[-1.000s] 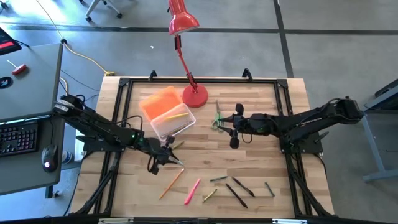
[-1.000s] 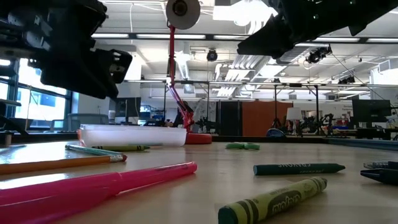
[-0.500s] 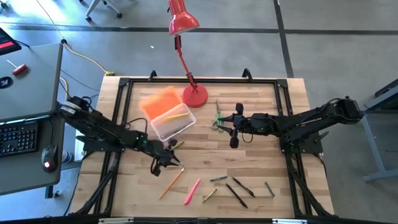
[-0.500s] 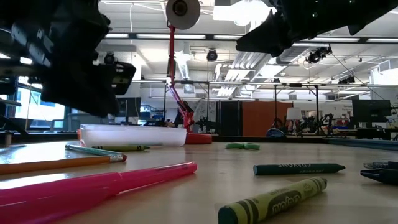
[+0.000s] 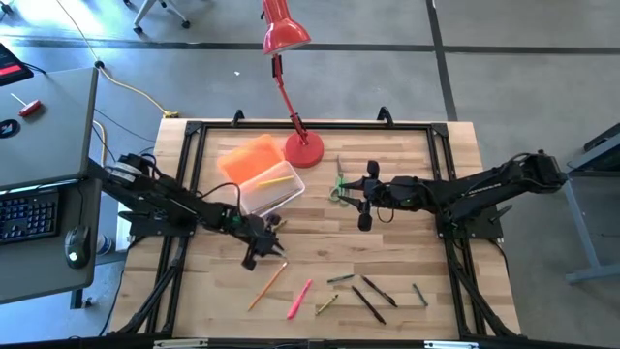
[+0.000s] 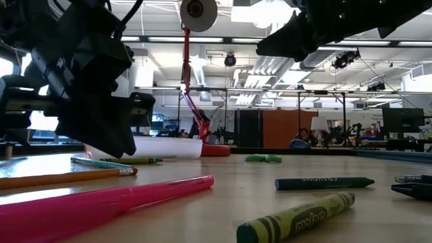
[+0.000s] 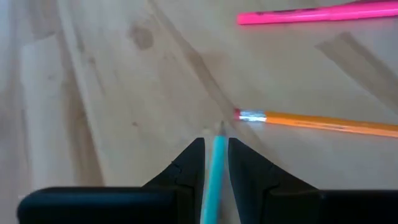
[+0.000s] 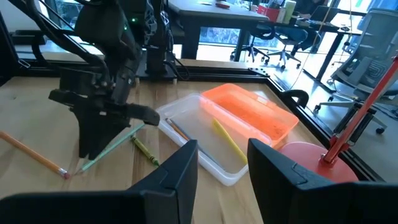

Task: Pick & place school supplies into a supply box
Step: Put the blue pencil into the orange supply box

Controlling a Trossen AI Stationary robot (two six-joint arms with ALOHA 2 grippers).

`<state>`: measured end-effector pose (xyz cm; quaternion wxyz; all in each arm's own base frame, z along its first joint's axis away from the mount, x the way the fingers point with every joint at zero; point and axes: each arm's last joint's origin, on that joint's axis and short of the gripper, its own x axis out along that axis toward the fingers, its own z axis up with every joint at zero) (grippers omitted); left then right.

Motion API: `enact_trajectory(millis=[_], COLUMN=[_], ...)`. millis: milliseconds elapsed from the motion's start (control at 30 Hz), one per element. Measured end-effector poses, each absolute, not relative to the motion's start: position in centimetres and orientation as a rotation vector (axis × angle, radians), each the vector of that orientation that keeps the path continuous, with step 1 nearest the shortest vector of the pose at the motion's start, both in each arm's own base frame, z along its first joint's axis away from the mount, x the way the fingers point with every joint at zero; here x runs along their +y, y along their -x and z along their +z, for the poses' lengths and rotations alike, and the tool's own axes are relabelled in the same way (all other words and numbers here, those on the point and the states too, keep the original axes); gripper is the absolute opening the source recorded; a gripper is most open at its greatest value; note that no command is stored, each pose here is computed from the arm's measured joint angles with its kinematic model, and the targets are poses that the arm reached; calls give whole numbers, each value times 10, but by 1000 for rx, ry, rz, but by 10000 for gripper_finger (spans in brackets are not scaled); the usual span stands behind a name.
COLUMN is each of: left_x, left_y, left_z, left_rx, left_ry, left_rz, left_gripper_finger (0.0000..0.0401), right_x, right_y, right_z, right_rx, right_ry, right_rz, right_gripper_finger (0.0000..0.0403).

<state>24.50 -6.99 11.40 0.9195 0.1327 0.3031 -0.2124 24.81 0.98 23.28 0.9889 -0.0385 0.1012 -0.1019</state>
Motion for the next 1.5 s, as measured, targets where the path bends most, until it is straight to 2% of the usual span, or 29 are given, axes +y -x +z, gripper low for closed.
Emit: enact_trajectory(millis=[467, 1033, 1233, 1367, 1500], left_x=[-71, -76, -77, -77, -77], left_y=[-245, -260, -261, -260, -260], left_z=[112, 61, 57, 57, 57], left_rx=[634, 628, 606, 610, 615], left_ry=[-278, -195, -195, -198, -200], left_rz=[-447, -488, -487, -482, -491], left_gripper_finger=[101, 101, 100, 79, 31], right_x=[10, 10, 10, 10, 10], right_y=[-248, -248, -248, -248, -248], right_z=[232, 231, 230, 231, 231], right_rx=[211, 219, 228, 227, 226], right_ry=[85, 81, 81, 80, 80], right_rz=[-204, -201, -195, -196, -196], right_gripper_finger=[119, 119, 119, 119, 119])
